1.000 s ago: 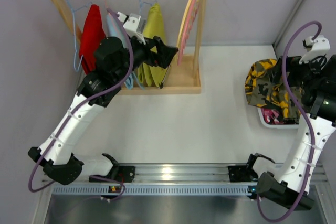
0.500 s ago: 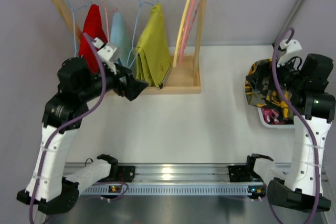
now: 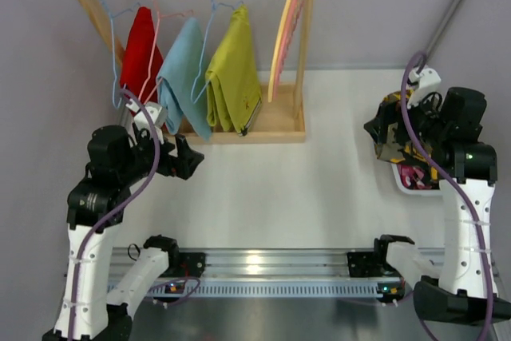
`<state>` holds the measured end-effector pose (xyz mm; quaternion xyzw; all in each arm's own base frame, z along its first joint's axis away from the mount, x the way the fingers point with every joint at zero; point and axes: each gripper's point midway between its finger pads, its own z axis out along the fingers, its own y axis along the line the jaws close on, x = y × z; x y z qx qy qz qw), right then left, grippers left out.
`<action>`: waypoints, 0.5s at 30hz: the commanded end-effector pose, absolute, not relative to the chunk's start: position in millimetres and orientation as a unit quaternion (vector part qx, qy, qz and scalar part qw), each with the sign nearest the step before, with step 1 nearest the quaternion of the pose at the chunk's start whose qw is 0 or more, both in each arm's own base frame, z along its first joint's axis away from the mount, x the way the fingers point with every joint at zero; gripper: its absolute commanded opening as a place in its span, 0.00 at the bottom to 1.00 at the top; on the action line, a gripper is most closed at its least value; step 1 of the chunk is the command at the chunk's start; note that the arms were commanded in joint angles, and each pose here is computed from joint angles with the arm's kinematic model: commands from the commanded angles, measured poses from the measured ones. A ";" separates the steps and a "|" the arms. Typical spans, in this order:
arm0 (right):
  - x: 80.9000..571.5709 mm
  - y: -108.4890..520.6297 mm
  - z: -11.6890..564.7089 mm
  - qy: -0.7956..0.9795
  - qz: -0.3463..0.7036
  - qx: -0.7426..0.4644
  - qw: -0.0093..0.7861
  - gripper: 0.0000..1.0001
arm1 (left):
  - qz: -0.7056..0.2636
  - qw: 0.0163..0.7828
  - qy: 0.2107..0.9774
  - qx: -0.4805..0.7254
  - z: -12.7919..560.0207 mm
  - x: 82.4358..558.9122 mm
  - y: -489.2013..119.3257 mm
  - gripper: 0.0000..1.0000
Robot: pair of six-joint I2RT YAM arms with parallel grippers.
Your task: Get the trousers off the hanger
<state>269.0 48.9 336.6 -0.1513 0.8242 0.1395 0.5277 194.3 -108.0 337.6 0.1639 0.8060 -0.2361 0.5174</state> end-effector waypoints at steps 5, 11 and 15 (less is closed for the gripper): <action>246.9 58.4 296.2 0.830 0.126 -0.200 0.505 0.99 | -0.126 0.500 0.856 0.042 309.8 207.1 -56.2 0.99; 232.9 60.8 270.3 0.835 0.124 -0.217 0.491 0.99 | -0.068 0.501 0.863 0.011 306.7 204.8 -32.3 0.99; 228.8 62.5 268.8 0.831 0.127 -0.218 0.495 0.99 | -0.049 0.492 0.869 0.002 307.6 205.8 -24.6 0.99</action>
